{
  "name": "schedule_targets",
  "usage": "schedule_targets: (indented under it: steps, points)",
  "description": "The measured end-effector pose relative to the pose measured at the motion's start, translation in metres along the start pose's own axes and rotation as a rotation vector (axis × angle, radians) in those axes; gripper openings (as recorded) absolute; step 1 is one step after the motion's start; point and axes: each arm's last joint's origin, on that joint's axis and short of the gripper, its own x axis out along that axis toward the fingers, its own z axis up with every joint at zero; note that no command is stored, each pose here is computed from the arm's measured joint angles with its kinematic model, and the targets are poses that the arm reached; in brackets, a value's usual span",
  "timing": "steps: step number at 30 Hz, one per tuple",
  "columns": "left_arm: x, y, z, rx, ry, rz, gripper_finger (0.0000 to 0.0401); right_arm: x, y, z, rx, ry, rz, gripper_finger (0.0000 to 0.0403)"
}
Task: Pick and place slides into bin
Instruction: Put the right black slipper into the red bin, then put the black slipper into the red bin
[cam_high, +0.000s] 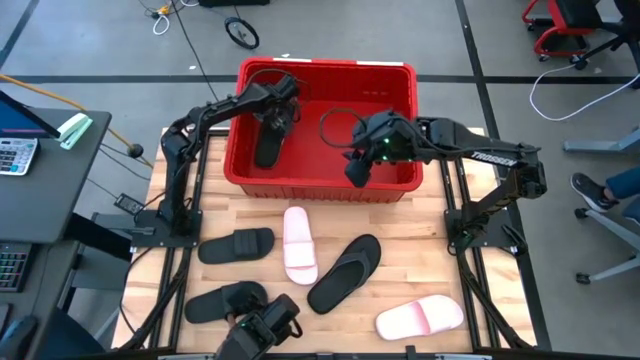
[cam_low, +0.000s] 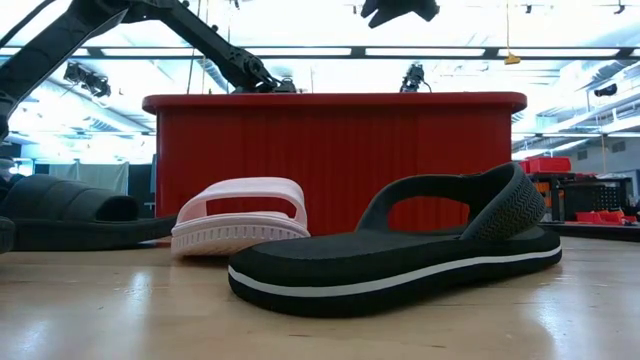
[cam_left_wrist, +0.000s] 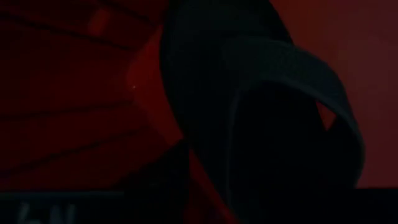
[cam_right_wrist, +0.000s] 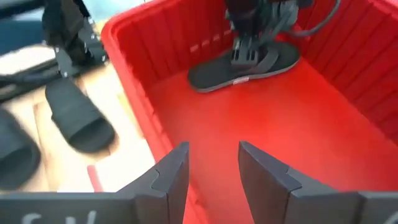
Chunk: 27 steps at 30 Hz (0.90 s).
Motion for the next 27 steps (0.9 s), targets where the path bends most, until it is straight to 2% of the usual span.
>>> schedule_targets:
  steps: [2, 5, 7, 9, 13, 16, 23, 27]
  points:
    - [-0.001, -0.001, 0.000, -0.005, -0.001, 0.001, 0.0174, -0.001, 0.004, -0.005, -0.019, 0.035, 0.010, 0.0143]
    - [-0.008, -0.001, 0.000, 0.001, -0.010, 0.004, 0.0179, -0.006, 0.016, -0.017, -0.049, 0.139, 0.090, 0.0143]
    - [-0.019, 0.002, 0.002, 0.001, -0.011, 0.011, 0.0180, -0.010, 0.024, -0.027, -0.052, 0.223, 0.143, 0.0143]
    - [-0.035, 0.008, 0.004, -0.013, -0.017, 0.009, 0.0178, -0.015, 0.032, -0.037, -0.028, 0.295, 0.148, 0.0143]
    - [-0.076, 0.020, 0.011, -0.018, -0.038, 0.003, 0.0170, -0.021, 0.039, -0.048, 0.053, 0.372, 0.116, 0.0143]
    - [-0.113, 0.028, 0.017, -0.035, -0.080, -0.014, 0.0165, -0.024, 0.044, -0.051, 0.066, 0.385, 0.116, 0.0143]
    - [-0.208, 0.033, 0.025, -0.112, -0.333, -0.071, 0.0161, -0.029, 0.056, -0.057, 0.030, 0.404, 0.159, 0.0143]
    - [-0.249, 0.023, 0.009, -0.108, -0.483, -0.145, 0.0162, -0.025, 0.065, -0.069, 0.100, 0.437, 0.152, 0.0143]
